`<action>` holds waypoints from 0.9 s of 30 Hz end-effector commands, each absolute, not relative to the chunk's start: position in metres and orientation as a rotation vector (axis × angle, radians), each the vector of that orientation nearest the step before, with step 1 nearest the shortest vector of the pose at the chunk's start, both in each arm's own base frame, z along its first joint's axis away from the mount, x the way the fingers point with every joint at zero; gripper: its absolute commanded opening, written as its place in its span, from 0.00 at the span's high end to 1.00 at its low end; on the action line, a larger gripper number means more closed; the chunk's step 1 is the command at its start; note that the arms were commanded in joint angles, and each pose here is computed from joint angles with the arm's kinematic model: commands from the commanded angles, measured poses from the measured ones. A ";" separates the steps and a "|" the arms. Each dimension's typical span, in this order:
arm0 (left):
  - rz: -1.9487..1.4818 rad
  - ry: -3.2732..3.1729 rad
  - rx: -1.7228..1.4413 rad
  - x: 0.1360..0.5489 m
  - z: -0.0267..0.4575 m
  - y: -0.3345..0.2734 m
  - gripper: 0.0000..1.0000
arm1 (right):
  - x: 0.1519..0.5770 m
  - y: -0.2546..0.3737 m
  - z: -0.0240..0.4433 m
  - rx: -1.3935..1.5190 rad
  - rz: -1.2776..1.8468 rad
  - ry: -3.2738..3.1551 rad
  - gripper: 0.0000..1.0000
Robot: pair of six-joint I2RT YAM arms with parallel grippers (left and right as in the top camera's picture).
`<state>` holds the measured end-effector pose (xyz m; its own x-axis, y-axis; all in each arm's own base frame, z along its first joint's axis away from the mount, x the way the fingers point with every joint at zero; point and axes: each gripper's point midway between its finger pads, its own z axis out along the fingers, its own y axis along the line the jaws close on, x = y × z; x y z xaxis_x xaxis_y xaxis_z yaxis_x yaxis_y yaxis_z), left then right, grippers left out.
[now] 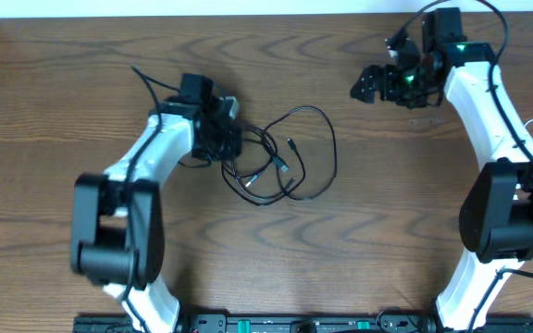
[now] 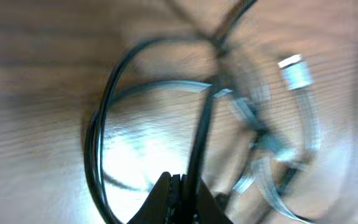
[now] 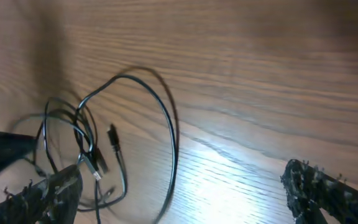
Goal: Untangle cables
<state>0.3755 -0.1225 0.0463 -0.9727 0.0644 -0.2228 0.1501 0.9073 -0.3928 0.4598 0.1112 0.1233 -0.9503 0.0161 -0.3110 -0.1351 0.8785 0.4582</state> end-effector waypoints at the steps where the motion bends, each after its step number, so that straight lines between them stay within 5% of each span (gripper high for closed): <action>1: -0.693 2.609 0.101 0.392 0.155 -0.129 0.92 | 0.457 0.136 0.141 -0.193 0.737 2.697 0.07; 12: -0.845 2.285 0.102 0.357 0.282 -0.138 0.92 | 0.438 0.208 0.176 -0.433 1.157 2.519 0.12; 27: -0.957 2.131 -0.227 0.386 0.318 -0.098 0.93 | 0.394 0.297 0.175 -0.660 1.185 2.526 0.14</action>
